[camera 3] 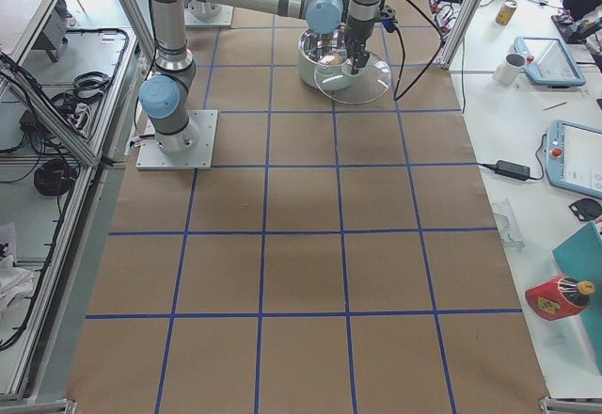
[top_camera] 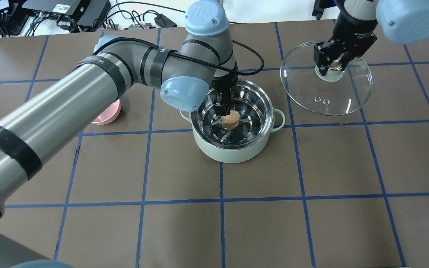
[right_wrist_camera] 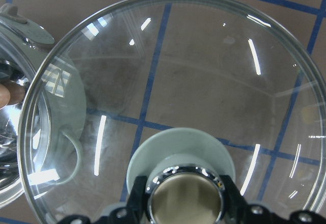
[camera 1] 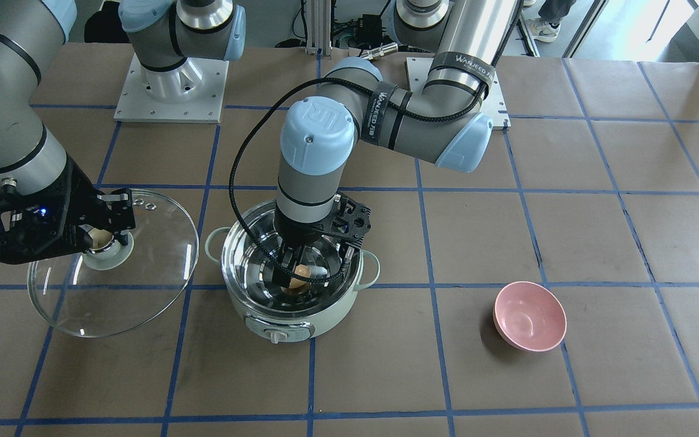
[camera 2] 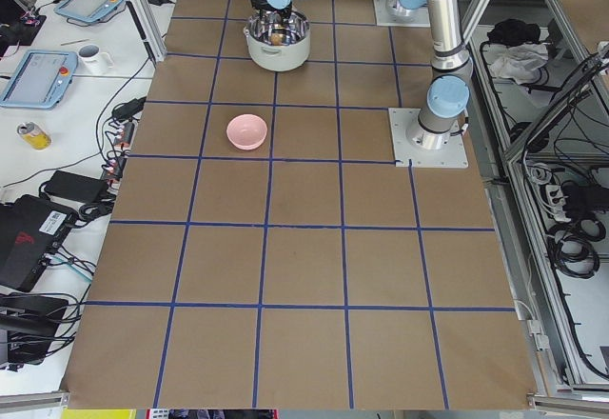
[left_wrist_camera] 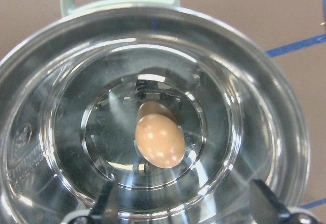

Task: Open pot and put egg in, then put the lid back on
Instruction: 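Raise the left gripper out of the pot and withdraw it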

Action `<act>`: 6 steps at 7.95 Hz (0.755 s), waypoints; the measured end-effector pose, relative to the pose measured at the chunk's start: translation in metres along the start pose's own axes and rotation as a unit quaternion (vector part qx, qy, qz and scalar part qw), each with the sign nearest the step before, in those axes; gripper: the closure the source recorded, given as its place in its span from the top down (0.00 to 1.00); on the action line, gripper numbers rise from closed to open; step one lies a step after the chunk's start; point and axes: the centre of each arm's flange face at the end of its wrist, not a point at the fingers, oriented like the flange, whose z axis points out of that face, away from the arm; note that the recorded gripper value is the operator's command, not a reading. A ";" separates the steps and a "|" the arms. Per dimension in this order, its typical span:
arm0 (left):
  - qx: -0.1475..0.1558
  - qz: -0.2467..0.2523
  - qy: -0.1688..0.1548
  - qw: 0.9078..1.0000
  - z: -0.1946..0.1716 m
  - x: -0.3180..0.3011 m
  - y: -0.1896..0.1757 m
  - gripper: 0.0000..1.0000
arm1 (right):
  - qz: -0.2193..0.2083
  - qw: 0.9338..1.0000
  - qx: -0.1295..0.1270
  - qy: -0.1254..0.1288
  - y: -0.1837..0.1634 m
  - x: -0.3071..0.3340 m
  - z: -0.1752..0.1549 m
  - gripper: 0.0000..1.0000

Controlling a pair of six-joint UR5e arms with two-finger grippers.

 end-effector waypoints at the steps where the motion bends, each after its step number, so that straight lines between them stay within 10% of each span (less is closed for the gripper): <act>1: 0.009 0.023 0.012 1.000 -0.026 0.001 -0.016 1.00 | 0.001 1.000 0.000 0.001 0.000 0.000 0.000 0.00; 4: 0.046 0.140 0.027 0.989 -0.113 -0.008 -0.104 1.00 | 0.006 1.000 0.000 -0.001 0.000 -0.003 -0.001 0.00; 6: 0.080 0.254 0.024 0.964 -0.161 -0.020 -0.169 1.00 | 0.023 1.000 0.002 -0.002 -0.002 -0.022 -0.002 0.00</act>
